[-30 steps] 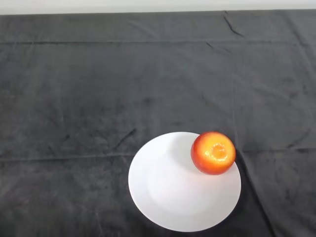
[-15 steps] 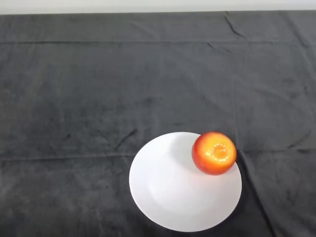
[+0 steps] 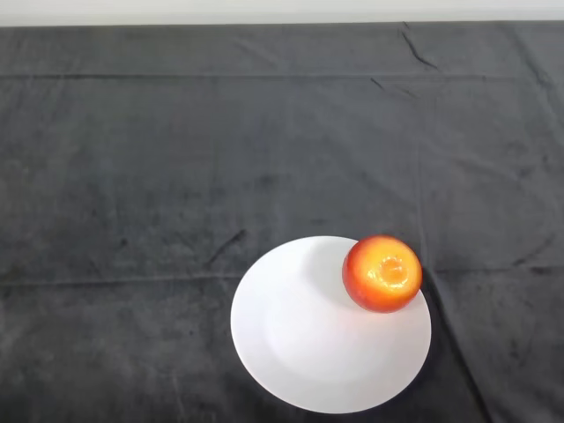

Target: Move the apple to the plate

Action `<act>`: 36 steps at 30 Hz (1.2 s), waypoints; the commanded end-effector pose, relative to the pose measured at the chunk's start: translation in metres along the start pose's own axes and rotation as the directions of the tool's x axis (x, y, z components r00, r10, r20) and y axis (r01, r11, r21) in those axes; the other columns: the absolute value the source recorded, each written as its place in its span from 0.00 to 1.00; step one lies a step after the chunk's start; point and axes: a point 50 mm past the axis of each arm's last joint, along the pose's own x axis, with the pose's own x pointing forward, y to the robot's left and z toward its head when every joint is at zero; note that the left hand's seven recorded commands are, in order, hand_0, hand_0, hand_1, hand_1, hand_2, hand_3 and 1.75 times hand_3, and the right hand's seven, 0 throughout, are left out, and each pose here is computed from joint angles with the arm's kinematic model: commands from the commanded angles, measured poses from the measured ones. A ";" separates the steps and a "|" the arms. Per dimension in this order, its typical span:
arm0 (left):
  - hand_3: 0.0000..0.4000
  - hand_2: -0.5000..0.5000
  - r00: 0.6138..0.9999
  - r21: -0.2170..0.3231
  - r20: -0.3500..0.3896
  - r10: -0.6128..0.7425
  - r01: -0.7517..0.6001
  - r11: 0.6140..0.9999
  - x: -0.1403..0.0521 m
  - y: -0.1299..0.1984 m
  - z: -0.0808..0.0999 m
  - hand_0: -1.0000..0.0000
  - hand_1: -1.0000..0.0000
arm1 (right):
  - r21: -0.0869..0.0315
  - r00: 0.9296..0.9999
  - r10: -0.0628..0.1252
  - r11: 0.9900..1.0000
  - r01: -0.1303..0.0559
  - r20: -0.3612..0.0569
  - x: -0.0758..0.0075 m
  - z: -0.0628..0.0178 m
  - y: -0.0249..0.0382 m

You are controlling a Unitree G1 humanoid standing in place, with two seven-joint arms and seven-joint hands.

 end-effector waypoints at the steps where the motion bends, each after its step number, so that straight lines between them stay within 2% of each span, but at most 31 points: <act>1: 0.00 0.50 0.997 -0.013 0.052 0.062 -0.061 0.998 0.020 0.010 0.014 1.00 1.00 | -0.003 0.999 0.034 0.999 -0.034 -0.008 0.0062 0.0006 0.0121; 36: 0.00 0.50 0.998 -0.035 0.045 0.051 -0.050 0.998 0.019 0.007 0.012 1.00 1.00 | -0.001 0.999 0.034 0.999 -0.034 -0.007 0.0062 0.0007 0.0122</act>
